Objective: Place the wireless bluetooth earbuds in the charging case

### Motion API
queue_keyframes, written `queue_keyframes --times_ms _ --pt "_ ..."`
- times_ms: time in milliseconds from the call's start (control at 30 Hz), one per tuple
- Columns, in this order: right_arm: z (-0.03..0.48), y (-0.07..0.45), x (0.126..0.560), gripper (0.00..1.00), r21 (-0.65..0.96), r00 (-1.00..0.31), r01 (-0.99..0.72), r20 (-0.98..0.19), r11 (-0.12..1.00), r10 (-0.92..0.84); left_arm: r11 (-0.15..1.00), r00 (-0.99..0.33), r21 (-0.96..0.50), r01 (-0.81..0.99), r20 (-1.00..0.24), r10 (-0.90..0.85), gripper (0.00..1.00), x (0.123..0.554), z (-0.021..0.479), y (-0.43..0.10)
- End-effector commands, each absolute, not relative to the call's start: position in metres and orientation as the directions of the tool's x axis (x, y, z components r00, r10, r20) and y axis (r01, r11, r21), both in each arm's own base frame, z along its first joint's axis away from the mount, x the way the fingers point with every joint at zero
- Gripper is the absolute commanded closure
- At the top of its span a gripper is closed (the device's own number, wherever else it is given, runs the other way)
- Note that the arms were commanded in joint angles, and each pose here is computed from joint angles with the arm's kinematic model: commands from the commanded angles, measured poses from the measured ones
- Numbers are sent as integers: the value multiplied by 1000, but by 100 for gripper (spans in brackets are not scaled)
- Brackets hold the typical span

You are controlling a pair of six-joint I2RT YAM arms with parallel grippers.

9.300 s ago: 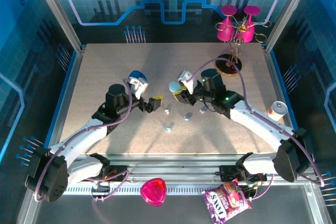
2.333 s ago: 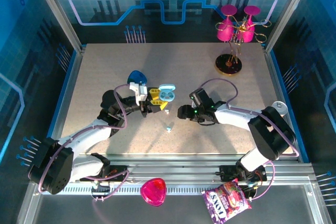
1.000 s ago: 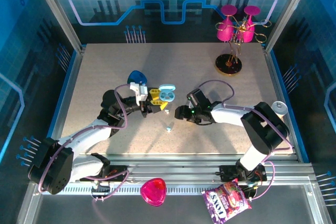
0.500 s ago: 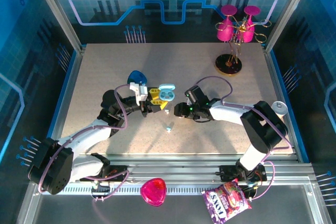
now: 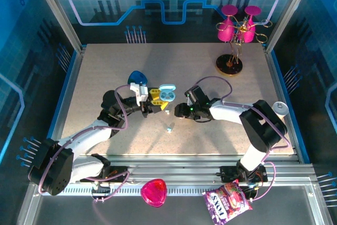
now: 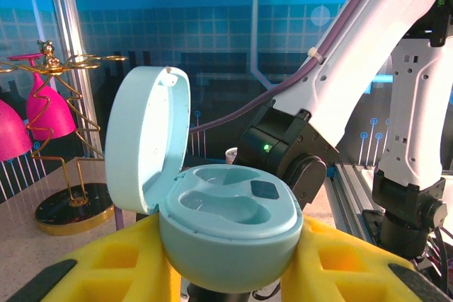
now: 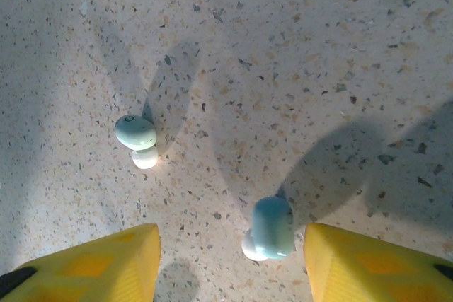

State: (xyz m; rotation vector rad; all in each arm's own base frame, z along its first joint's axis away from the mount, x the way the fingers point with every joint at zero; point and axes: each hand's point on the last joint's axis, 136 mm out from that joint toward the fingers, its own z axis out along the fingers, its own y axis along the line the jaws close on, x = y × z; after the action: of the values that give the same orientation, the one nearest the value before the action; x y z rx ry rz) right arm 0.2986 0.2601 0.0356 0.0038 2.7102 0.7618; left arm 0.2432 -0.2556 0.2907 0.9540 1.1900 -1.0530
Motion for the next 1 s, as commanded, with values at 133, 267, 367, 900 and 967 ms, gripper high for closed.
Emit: queue_keyframes --times_ms 133,267,367,900,967 --pt "32 265 306 45 528 -950 -105 -303 843 72 260 111 74 963 -985 -131 73 242 300 -252" --pt "29 267 304 46 537 -955 -110 -289 837 59 260 111 74 963 -985 -131 73 242 300 -252" --pt "29 269 302 49 543 -957 -116 -284 832 52 260 110 73 963 -985 -131 73 242 300 -252" --pt "13 261 298 66 508 -968 -79 -246 857 57 258 108 71 963 -985 -132 73 241 300 -252" --pt "10 260 298 68 504 -968 -76 -243 861 57 260 109 72 963 -985 -132 73 241 300 -252"
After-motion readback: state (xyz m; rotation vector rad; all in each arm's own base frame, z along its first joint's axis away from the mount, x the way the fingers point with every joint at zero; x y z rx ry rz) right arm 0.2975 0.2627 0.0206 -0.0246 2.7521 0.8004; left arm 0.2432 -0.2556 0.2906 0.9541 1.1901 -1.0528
